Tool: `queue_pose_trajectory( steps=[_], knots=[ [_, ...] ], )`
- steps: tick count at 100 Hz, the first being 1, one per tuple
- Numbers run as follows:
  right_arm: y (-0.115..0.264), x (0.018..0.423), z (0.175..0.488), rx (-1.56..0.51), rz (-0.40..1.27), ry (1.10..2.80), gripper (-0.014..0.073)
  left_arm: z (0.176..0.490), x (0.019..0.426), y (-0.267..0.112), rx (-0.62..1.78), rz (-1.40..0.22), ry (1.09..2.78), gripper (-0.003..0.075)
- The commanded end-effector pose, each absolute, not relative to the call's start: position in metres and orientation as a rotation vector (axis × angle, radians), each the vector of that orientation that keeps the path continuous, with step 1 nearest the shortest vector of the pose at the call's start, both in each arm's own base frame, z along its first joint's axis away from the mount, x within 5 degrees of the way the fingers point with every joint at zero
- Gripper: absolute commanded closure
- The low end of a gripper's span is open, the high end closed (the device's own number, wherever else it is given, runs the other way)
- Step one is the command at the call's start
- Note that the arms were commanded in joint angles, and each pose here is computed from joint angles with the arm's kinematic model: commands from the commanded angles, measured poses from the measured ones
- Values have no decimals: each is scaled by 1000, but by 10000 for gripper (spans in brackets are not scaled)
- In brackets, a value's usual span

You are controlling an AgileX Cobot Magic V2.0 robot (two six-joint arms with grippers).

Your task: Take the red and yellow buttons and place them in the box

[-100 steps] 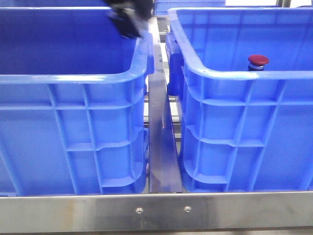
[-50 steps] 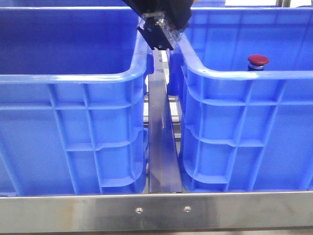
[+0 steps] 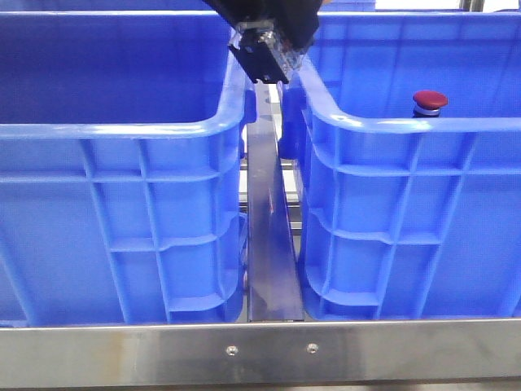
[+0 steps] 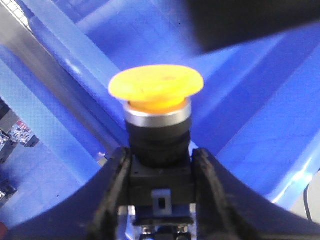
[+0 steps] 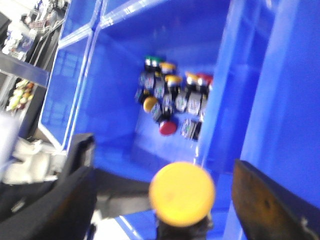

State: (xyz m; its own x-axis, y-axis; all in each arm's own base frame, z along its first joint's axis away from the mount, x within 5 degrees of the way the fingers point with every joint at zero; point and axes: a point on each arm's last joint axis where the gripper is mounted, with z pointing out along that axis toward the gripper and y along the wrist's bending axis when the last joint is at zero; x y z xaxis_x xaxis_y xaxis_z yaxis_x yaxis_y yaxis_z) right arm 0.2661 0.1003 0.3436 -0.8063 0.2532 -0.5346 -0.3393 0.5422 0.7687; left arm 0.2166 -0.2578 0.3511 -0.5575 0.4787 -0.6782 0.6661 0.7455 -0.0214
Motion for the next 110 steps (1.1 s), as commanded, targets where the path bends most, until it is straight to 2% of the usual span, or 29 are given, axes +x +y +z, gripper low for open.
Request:
queue_pose_trajectory(
  steps=[1, 26, 35, 55, 62, 72, 73, 74, 84, 89, 94, 110],
  knots=[
    [108, 271, 359, -99, 1387, 2129, 16, 380, 211, -255, 819, -445, 2140, 678],
    [120, 273, 353, -163, 1440, 2174, 16, 380, 211, -255, 819, -445, 2140, 678],
    [120, 273, 353, -167, 1440, 2175, 44, 380, 211, -255, 819, -446, 2141, 678],
    [120, 272, 353, -183, 1451, 2180, 362, 380, 211, -255, 819, -447, 2142, 678],
    [120, 272, 353, -181, 1450, 2180, 412, 380, 210, -255, 825, -442, 2143, 662],
    [120, 272, 353, -179, 1448, 2179, 414, 380, 210, -255, 826, -443, 2143, 556],
    [120, 272, 353, -180, 1448, 2179, 414, 380, 210, -255, 825, -446, 2142, 521],
    [120, 272, 353, -179, 1447, 2179, 414, 380, 210, -255, 825, -446, 2142, 521],
    [117, 273, 354, -173, 1424, 2164, 414, 381, 210, -256, 819, -460, 2140, 338],
    [113, 274, 355, -170, 1397, 2147, 414, 381, 210, -256, 819, -460, 2141, 281],
    [106, 276, 359, -165, 1353, 2118, 414, 381, 210, -256, 819, -461, 2143, 255],
    [73, 276, 373, -122, 1180, 2022, 414, 381, 209, -256, 815, -467, 2151, 260]
  ],
)
